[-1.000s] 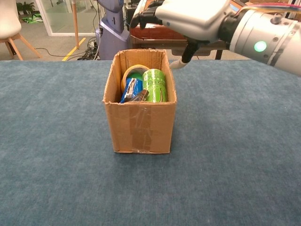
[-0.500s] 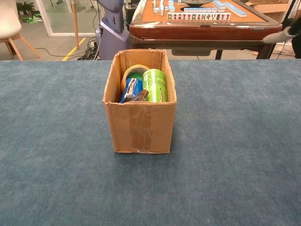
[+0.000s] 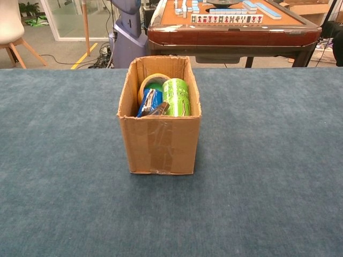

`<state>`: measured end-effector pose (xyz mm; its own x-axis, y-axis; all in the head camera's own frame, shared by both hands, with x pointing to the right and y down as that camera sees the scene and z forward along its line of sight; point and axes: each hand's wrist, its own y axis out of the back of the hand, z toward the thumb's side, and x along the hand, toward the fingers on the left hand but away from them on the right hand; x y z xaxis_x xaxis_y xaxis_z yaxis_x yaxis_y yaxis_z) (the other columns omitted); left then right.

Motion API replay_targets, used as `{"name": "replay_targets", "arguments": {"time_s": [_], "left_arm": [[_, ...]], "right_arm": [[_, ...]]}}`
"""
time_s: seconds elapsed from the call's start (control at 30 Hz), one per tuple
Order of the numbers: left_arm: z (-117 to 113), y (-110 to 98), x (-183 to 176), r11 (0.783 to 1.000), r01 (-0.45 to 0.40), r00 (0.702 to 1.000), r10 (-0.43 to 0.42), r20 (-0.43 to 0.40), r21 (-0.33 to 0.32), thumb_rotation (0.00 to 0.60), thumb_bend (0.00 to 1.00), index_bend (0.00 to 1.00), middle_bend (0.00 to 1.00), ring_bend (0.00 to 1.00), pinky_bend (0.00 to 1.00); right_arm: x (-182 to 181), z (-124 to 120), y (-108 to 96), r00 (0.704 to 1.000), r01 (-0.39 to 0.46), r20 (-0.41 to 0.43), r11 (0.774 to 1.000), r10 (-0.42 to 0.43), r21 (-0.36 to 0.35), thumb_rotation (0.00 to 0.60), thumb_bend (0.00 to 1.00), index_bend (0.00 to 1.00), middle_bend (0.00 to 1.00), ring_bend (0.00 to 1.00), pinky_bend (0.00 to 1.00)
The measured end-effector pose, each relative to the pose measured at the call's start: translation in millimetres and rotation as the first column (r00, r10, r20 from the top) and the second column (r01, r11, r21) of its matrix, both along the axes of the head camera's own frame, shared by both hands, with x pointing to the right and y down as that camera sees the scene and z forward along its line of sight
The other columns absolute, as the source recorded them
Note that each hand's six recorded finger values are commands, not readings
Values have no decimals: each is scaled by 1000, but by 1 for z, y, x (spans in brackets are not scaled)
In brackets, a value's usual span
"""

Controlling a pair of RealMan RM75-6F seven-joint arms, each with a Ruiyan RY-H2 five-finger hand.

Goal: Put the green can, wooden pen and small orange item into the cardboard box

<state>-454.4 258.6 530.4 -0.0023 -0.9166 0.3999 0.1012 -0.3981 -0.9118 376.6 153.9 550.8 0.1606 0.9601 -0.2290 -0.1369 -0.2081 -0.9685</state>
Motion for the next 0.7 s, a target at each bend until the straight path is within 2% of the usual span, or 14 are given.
{"name": "replay_targets", "arguments": {"time_s": [0.3, 0.5, 0.7], "left_arm": [[9, -4, -4, 1000, -5, 1000, 5, 5, 13, 600, 372, 512, 538, 451, 590], [12, -6, -5, 1000, 5, 1000, -5, 22, 7, 600, 372, 512, 538, 451, 590], [19, -7, -5, 1000, 7, 1000, -6, 30, -11, 600, 372, 512, 538, 451, 590]], "right_arm": [[39, -13, 38, 993, -109, 47, 992, 106, 68, 600, 7, 275, 225, 126, 237], [55, -18, 47, 988, -137, 81, 988, 131, 70, 600, 7, 286, 226, 126, 237], [65, -30, 44, 980, -156, 137, 985, 145, 78, 600, 7, 287, 225, 126, 237]]}}
